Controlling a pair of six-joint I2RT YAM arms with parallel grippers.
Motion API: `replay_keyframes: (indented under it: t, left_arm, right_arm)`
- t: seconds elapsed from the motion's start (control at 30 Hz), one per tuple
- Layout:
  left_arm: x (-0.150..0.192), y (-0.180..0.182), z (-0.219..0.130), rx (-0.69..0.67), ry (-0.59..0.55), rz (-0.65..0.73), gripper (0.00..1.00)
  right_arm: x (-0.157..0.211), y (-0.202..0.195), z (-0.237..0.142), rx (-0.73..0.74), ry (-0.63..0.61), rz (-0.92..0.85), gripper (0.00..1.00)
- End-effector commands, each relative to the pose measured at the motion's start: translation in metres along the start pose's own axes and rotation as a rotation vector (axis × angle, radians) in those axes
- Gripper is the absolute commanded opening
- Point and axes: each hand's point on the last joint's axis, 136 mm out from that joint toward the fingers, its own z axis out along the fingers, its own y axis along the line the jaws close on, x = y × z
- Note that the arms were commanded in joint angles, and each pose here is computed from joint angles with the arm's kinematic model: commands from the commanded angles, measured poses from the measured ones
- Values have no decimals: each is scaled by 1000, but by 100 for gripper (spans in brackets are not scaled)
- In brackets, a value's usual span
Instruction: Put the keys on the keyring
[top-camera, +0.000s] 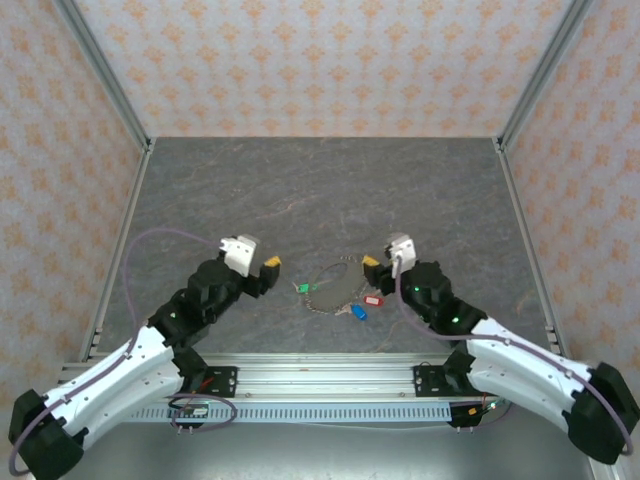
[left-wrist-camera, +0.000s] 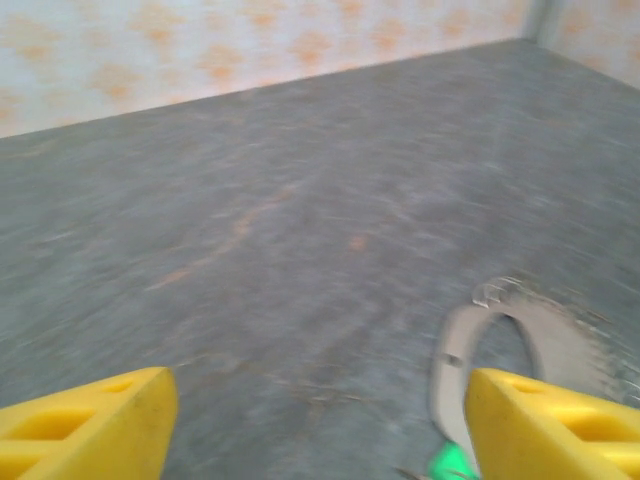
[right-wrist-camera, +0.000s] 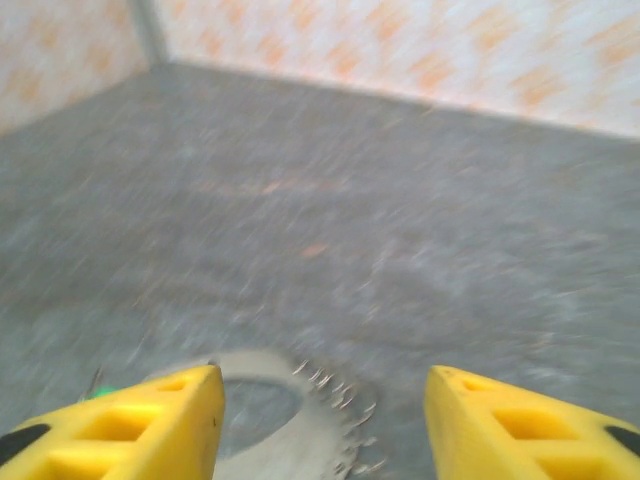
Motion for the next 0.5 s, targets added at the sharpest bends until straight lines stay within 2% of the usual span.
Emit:
replay_keyframes:
  t: [0.0, 0.07, 0.23, 0.3, 0.47]
  left_arm:
    - [-8, 50, -5, -218, -15, -87, 83]
    - [-7, 77, -7, -326, -17, -95, 86]
    - [4, 136, -12, -582, 17, -90, 100]
    - [5, 151, -13, -666, 24, -67, 100]
    - [11, 160, 17, -622, -18, -54, 100]
  right_arm:
    - [-13, -64, -10, 316, -20, -43, 63]
    - [-12, -95, -9, 423, -12, -36, 64]
    - [24, -160, 2, 584, 47, 49, 66]
    - [36, -178, 7, 616, 39, 115, 67]
    - [48, -189, 48, 519, 94, 97, 72]
